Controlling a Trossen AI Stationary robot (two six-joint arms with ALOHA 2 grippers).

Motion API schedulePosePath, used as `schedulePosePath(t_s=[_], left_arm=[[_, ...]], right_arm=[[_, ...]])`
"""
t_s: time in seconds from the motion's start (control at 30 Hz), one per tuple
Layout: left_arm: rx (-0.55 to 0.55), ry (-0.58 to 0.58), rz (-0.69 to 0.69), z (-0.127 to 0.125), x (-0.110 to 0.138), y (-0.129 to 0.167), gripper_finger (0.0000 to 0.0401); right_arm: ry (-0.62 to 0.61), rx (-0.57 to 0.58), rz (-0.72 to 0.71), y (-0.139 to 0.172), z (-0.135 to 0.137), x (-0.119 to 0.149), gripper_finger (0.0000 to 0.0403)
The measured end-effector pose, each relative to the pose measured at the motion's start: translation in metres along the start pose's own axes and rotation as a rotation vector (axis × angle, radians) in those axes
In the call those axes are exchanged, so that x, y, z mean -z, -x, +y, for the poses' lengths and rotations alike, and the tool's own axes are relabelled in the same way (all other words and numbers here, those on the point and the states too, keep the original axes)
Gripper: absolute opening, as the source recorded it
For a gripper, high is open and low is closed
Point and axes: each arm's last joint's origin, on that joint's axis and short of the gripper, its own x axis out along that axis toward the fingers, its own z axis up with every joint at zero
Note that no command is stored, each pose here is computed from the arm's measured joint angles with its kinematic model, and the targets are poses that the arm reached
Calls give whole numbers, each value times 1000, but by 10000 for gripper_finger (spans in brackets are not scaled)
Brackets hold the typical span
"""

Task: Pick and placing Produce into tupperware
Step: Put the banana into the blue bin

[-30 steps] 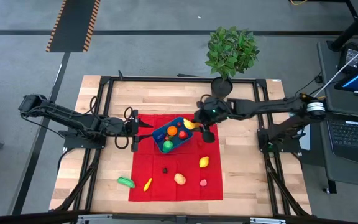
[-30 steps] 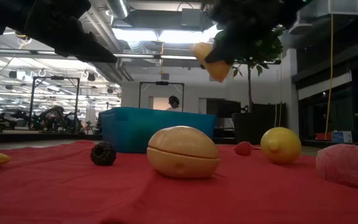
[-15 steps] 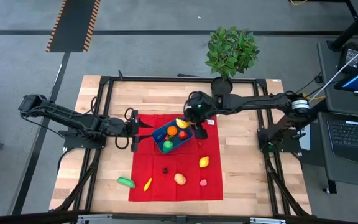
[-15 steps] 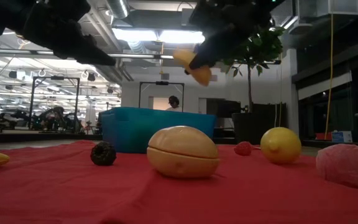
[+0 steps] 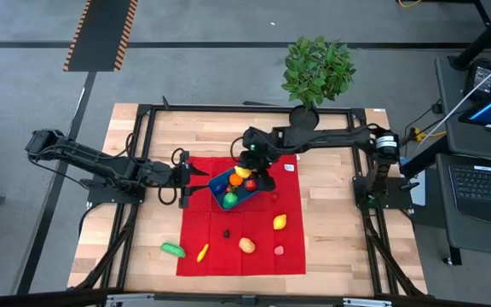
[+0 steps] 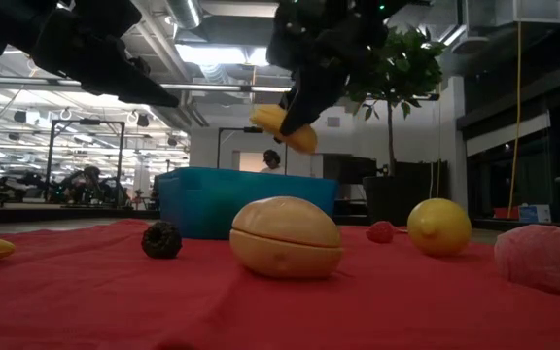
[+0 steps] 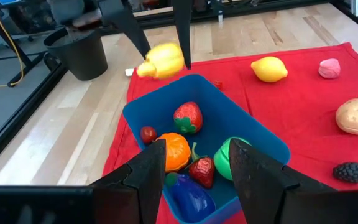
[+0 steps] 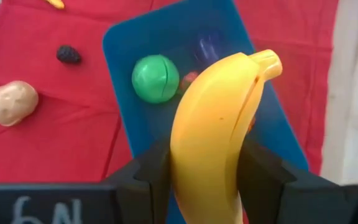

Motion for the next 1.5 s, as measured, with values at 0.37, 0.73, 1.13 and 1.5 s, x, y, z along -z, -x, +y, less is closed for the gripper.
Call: schedulePosePath(t_s=[0.37,0.73,1.13,1.5], left_arm=[[1,-3,8,0,1,0,168],[2,-12,33,0,3,0,168],[3,-16,61,0,6,0,168],[3,-18,71,0,7,0,168]], right_arm=[[-62,-31,83,-20,3,-1,143],[-47,-52,74,-38,17,-5,143],[-47,-60,91,-50,19,-3,143],[-77,-84,141,-69,17,6,143]])
